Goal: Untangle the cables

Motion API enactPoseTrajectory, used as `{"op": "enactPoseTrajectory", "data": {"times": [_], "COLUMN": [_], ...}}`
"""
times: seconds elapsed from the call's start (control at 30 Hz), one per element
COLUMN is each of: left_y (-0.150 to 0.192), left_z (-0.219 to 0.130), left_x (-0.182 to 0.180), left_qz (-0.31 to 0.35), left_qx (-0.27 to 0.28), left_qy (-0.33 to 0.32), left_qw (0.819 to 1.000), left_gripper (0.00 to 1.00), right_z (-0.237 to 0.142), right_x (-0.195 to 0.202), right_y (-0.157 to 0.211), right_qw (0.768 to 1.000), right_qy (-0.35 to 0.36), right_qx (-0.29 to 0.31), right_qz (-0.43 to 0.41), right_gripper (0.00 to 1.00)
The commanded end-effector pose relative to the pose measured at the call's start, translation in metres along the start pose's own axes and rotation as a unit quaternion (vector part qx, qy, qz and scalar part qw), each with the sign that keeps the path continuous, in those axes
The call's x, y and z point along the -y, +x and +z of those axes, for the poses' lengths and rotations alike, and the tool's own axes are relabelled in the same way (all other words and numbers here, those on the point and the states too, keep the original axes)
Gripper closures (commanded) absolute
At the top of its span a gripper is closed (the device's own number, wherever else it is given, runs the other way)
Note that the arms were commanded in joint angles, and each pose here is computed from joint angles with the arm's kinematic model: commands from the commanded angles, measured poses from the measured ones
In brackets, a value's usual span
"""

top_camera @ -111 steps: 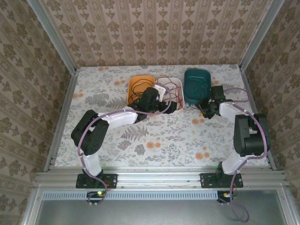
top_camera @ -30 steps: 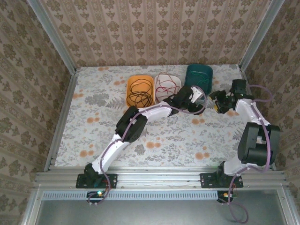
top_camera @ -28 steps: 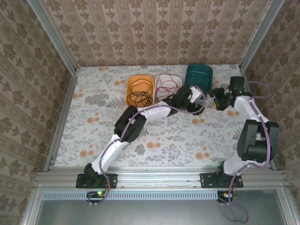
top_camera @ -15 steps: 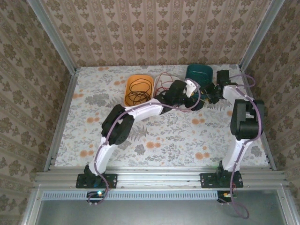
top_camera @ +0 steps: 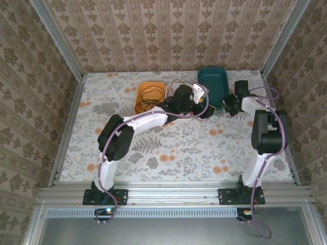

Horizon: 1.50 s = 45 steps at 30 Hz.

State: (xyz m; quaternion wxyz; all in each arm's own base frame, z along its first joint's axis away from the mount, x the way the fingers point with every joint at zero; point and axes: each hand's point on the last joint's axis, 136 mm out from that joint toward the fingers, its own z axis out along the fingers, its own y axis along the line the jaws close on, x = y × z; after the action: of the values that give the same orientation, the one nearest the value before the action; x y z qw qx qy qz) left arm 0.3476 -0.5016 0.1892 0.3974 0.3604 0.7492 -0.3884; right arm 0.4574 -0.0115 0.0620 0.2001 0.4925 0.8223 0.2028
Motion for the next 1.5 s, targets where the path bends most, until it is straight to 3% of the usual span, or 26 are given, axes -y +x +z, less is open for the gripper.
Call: {"op": "enactPoseTrajectory", "data": {"times": [0.0,0.27,0.6,1.07,1.33,1.47], "left_y": [-0.002,-0.006,-0.004,-0.008,-0.031,-0.028], "left_z": [-0.006,0.001,0.011,0.03,0.032,0.032], "left_x": [0.012,0.019,0.004,-0.036,-0.027,-0.036], "left_qz": [-0.006,-0.033,-0.054,-0.096,-0.089,-0.123], "left_qx": [-0.004,-0.001,-0.004,0.031,0.086,0.091], "left_qy": [0.019,0.048,0.027,-0.033,0.023,0.021], "left_qw": [1.0,0.998,0.998,0.994,0.992,0.988], "left_gripper": [0.11,0.17,0.19,0.4,0.38,0.38], "right_z": [-0.033,-0.066,-0.089,-0.108,-0.106,-0.108], "right_x": [-0.017,-0.024,-0.053,-0.072,-0.069,-0.073], "right_y": [-0.004,0.01,0.02,0.027,0.034,0.033], "right_qw": [0.998,0.992,0.978,0.961,0.953,0.947], "right_qy": [-0.043,-0.101,-0.168,-0.22,-0.228,-0.24], "right_qx": [0.024,0.007,-0.041,-0.078,-0.1,-0.106], "right_qz": [0.03,0.077,0.119,0.15,0.176,0.184], "right_gripper": [1.0,1.0,1.0,1.0,1.0,1.0]}}
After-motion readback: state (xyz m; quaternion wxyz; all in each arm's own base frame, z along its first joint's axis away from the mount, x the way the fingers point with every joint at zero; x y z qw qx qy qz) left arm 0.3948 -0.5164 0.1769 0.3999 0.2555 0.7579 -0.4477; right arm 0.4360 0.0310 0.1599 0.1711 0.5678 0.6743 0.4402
